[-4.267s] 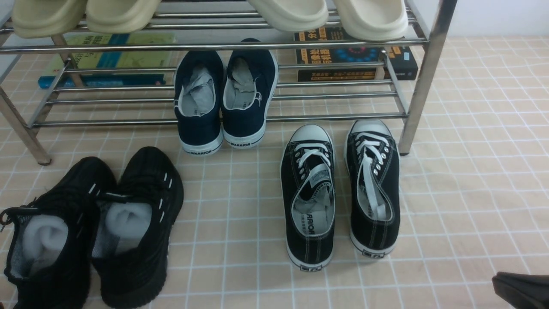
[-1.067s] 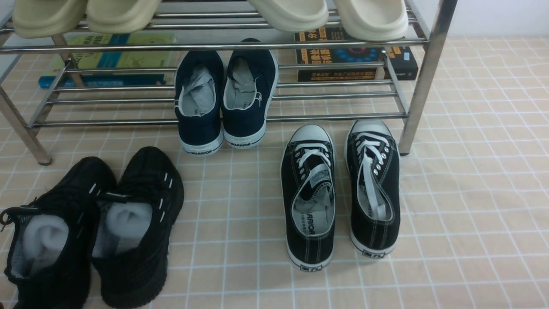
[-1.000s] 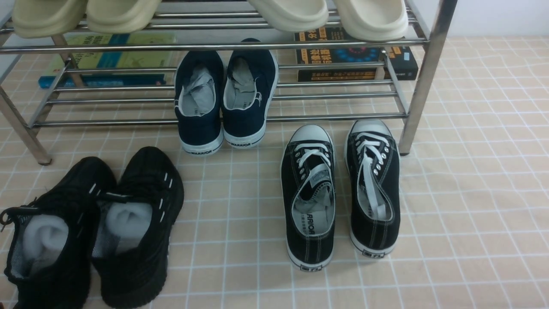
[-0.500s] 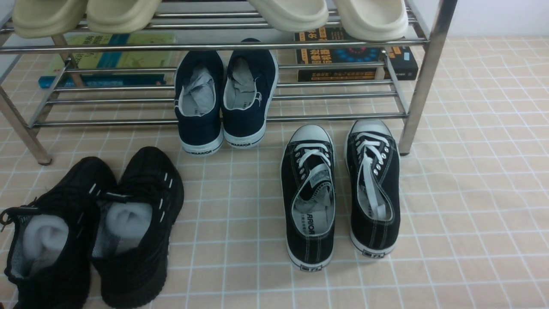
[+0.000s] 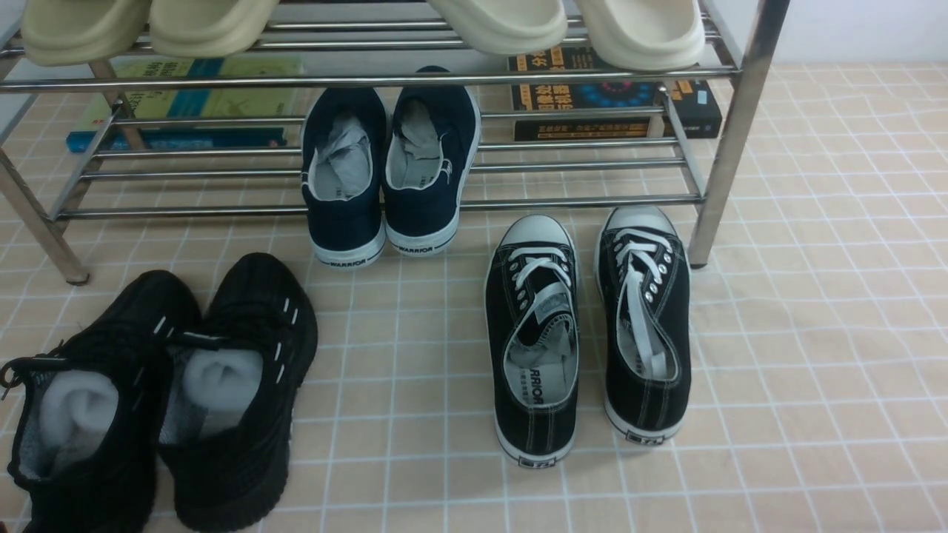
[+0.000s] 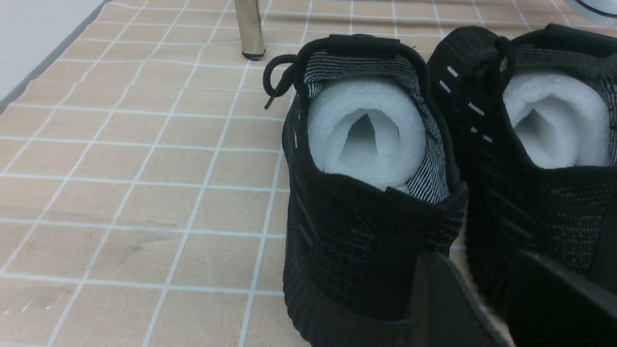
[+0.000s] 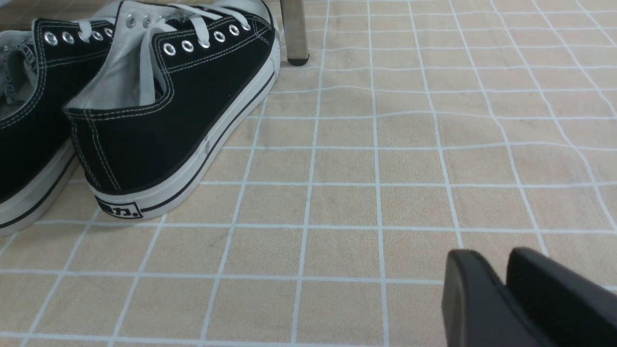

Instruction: Take the shoes off the shelf from the light coffee tablecloth by hand.

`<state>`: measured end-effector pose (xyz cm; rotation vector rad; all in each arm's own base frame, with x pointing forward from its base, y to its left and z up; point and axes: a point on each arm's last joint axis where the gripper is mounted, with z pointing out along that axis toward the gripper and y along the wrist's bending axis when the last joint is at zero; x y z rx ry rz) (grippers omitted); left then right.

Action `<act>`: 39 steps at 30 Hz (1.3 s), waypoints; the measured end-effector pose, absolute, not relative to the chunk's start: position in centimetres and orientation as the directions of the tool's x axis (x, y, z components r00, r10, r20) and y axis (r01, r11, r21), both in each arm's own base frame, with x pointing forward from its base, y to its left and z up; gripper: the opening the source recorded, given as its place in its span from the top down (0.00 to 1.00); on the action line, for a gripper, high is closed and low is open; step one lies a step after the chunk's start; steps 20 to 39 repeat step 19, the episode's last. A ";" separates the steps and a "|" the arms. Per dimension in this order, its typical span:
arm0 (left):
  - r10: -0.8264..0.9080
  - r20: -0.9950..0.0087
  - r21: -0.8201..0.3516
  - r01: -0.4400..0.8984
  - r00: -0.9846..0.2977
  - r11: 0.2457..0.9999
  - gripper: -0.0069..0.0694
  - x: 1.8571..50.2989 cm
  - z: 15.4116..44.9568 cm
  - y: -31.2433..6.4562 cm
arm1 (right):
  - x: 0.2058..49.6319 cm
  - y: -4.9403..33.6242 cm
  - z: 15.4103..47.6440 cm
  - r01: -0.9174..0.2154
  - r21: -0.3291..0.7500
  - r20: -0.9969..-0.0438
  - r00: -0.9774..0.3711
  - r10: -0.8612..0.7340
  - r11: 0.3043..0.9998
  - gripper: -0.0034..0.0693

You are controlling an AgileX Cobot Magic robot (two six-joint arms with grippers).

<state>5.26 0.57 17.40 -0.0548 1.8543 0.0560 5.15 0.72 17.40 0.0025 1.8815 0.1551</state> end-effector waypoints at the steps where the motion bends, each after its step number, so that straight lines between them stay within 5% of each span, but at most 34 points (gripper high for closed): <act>1: -0.009 -0.960 0.010 -0.067 -0.280 0.998 0.60 5.3 17.4 0.6 | 5.2 0.7 17.4 -0.076 0.109 -0.947 -0.312 0.080 0.991 0.77; 39: -0.009 -0.960 0.010 -0.067 -0.280 0.998 0.60 5.3 17.4 0.6 | 5.2 0.7 17.4 -0.076 0.109 -0.947 -0.312 0.080 0.991 0.76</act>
